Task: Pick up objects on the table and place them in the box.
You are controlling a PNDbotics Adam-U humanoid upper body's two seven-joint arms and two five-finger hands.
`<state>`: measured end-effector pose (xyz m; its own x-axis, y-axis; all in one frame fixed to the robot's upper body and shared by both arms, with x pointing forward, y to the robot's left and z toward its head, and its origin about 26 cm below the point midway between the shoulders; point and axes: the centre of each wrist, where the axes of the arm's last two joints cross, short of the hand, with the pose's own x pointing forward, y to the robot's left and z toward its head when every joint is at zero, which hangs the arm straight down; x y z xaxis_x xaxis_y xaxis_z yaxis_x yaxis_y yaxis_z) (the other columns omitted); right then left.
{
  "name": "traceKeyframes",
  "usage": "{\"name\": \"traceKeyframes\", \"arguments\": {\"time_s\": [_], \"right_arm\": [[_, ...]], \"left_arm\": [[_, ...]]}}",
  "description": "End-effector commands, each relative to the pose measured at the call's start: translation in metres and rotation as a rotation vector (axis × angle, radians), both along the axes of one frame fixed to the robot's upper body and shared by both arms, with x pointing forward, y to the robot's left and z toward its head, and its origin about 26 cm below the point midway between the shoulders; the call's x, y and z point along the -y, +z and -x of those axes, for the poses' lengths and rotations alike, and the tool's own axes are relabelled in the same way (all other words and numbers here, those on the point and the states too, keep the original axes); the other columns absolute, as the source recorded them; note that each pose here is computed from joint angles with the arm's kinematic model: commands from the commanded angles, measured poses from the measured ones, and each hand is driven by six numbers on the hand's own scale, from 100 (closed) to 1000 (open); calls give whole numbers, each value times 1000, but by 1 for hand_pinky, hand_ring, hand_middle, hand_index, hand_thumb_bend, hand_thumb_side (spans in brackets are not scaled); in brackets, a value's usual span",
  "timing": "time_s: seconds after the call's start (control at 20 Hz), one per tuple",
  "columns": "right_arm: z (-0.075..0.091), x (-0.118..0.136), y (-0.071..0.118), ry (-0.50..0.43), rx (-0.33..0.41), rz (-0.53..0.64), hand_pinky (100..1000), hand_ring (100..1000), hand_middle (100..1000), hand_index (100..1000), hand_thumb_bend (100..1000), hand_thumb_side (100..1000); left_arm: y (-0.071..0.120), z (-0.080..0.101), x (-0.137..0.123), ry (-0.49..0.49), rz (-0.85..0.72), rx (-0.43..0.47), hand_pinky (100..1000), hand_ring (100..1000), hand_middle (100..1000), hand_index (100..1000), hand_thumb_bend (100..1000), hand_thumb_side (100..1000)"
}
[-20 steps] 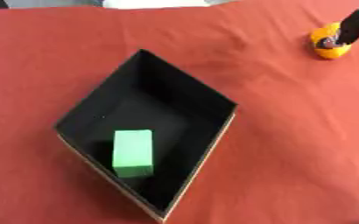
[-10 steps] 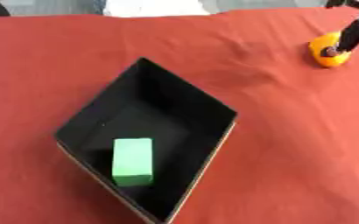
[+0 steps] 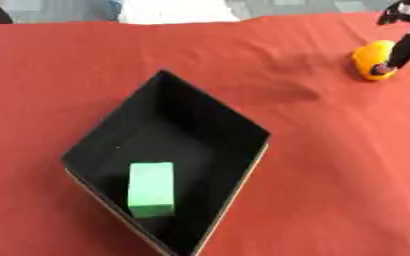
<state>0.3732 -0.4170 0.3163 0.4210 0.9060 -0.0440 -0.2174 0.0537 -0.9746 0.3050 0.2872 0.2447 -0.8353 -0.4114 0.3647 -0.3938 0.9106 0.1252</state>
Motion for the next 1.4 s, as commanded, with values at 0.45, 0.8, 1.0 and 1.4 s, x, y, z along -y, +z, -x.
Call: {"name": "traceKeyframes", "arguments": {"time_s": [0.45,0.8,1.0,1.4], "right_arm": [[-12,16,7,-177,-21,-104,841,931,875,892,477,100],[-26,19,2,-243,-13,-80,767,881,815,857,361,100],[-28,16,0,-270,15,-44,626,756,632,744,342,100],[-35,14,-11,-317,40,61,352,543,517,623,350,100]], "left_arm": [[9,3,-3,7,-30,26,527,821,692,804,100,569],[9,3,-2,6,-30,24,526,823,693,804,100,577],[9,3,-2,6,-32,22,525,824,694,804,100,581],[9,3,-3,8,-30,20,525,824,694,804,100,582]]}}
